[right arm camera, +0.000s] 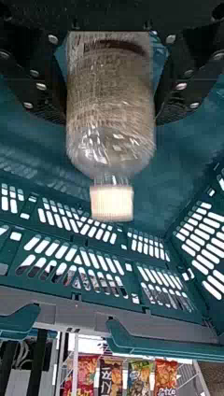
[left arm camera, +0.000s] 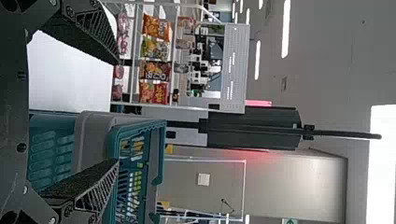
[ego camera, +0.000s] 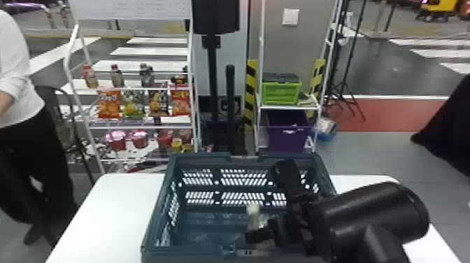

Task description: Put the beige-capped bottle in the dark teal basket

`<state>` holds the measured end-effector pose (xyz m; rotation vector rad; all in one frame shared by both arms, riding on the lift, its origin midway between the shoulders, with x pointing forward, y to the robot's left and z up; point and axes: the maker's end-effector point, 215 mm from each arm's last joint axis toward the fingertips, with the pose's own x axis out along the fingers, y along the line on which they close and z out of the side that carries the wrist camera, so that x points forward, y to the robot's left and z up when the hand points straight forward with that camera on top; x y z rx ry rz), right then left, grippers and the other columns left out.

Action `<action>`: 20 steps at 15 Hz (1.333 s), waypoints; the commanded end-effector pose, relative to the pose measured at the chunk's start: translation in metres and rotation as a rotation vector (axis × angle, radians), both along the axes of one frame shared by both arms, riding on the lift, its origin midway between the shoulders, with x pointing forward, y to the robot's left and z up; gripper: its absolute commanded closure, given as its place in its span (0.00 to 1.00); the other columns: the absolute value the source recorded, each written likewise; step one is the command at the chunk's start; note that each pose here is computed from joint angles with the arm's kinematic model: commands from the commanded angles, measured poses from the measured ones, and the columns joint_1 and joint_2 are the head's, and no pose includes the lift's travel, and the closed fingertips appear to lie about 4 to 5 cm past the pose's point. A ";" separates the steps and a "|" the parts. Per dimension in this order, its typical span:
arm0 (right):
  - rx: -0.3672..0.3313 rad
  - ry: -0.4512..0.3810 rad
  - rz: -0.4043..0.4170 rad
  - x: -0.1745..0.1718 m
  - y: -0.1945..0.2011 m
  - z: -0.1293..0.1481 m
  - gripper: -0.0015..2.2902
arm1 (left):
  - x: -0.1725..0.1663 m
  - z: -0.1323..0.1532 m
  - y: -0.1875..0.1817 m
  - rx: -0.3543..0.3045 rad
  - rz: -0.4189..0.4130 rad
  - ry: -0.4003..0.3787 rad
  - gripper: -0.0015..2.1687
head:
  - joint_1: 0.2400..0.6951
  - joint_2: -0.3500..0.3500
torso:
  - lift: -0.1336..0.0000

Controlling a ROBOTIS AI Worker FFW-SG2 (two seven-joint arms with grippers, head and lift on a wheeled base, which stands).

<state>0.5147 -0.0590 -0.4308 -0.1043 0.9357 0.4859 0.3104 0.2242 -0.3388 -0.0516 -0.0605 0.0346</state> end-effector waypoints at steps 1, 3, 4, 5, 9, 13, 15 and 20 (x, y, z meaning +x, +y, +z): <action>0.004 -0.001 0.001 0.000 0.001 0.001 0.01 | 0.000 0.001 0.000 -0.001 0.001 -0.006 0.07 | 0.57 0.50 | 1.00; 0.006 -0.004 -0.001 0.001 0.000 0.001 0.01 | 0.000 -0.001 0.000 -0.001 0.000 -0.001 0.07 | 0.57 0.50 | 1.00; 0.006 -0.007 -0.001 0.002 0.001 0.002 0.01 | 0.000 0.000 0.001 -0.002 0.002 -0.004 0.07 | 0.57 0.50 | 1.00; 0.007 -0.008 -0.002 0.002 0.000 0.003 0.01 | 0.000 0.000 0.001 -0.001 0.001 -0.004 0.07 | 0.57 0.50 | 1.00; 0.014 -0.018 -0.005 0.005 -0.001 0.005 0.01 | 0.000 -0.001 0.002 -0.003 0.003 -0.002 0.07 | 0.57 0.50 | 1.00; 0.040 -0.078 -0.021 0.015 -0.004 0.020 0.01 | 0.004 -0.001 0.002 -0.005 0.003 -0.004 0.07 | 0.57 0.50 | 1.00; 0.078 -0.171 -0.018 0.028 0.000 0.040 0.01 | 0.004 -0.002 0.002 -0.008 0.003 -0.003 0.07 | 0.57 0.50 | 1.00; 0.141 -0.356 -0.004 0.030 -0.001 0.088 0.01 | 0.004 -0.001 0.003 -0.008 0.004 -0.003 0.07 | 0.57 0.50 | 1.00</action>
